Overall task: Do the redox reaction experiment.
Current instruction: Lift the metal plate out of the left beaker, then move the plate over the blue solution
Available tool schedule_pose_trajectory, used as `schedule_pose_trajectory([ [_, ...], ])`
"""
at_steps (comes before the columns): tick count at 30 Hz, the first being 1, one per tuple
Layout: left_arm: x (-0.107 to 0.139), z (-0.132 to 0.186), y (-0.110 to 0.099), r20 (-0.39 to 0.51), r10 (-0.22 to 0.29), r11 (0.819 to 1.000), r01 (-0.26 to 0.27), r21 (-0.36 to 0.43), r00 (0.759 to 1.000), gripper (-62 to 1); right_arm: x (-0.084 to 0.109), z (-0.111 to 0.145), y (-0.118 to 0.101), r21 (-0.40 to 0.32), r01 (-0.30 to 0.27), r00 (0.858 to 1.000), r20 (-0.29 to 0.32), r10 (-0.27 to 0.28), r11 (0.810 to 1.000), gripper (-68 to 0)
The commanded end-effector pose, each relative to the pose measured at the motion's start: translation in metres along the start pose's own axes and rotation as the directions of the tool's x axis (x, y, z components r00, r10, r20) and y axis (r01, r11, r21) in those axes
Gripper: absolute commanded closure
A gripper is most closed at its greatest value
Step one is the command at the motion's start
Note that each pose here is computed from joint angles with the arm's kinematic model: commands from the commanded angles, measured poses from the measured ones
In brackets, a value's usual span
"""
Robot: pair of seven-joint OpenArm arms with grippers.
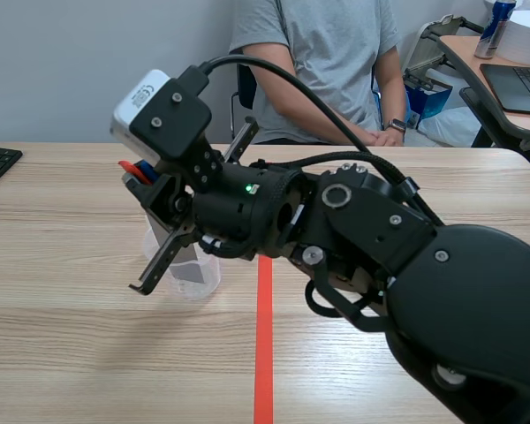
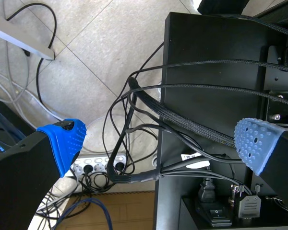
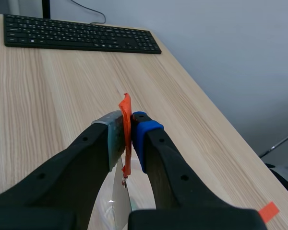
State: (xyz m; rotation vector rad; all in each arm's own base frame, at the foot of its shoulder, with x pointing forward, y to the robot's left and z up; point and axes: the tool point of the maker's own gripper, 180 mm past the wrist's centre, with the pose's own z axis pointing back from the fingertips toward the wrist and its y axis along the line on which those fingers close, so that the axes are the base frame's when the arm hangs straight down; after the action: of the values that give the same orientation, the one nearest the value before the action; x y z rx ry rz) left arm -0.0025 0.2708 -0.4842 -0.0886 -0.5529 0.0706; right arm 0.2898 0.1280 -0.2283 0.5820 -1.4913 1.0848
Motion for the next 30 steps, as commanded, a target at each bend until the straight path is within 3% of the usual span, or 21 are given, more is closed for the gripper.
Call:
schedule_pose_trajectory([
  [1, 0.005, 0.000, -0.002, 0.018, 0.000, 1.000, 0.001, -0.009, 1.000, -62.3, 0.020, 0.000, -0.014, -0.019, -0.004, 0.999, 0.051, 0.005, 1.000, -1.5],
  [10, 0.005, 0.000, -0.002, 0.018, 0.000, 1.000, 0.001, -0.009, 1.000, -62.3, 0.030, 0.012, -0.046, -0.067, 0.064, 0.997, 0.048, -0.061, 0.996, -1.5],
  [17, 0.005, 0.000, -0.003, 0.019, 0.000, 1.000, 0.001, -0.010, 1.000, -62.3, 0.050, 0.023, -0.056, -0.041, 0.082, 0.995, 0.060, -0.080, 0.996, -1.5],
  [30, 0.007, 0.000, -0.004, 0.029, 0.000, 1.000, 0.000, -0.017, 1.000, -62.3, 0.092, 0.057, -0.081, -0.066, 0.030, 0.998, 0.061, -0.026, 0.997, -1.5],
])
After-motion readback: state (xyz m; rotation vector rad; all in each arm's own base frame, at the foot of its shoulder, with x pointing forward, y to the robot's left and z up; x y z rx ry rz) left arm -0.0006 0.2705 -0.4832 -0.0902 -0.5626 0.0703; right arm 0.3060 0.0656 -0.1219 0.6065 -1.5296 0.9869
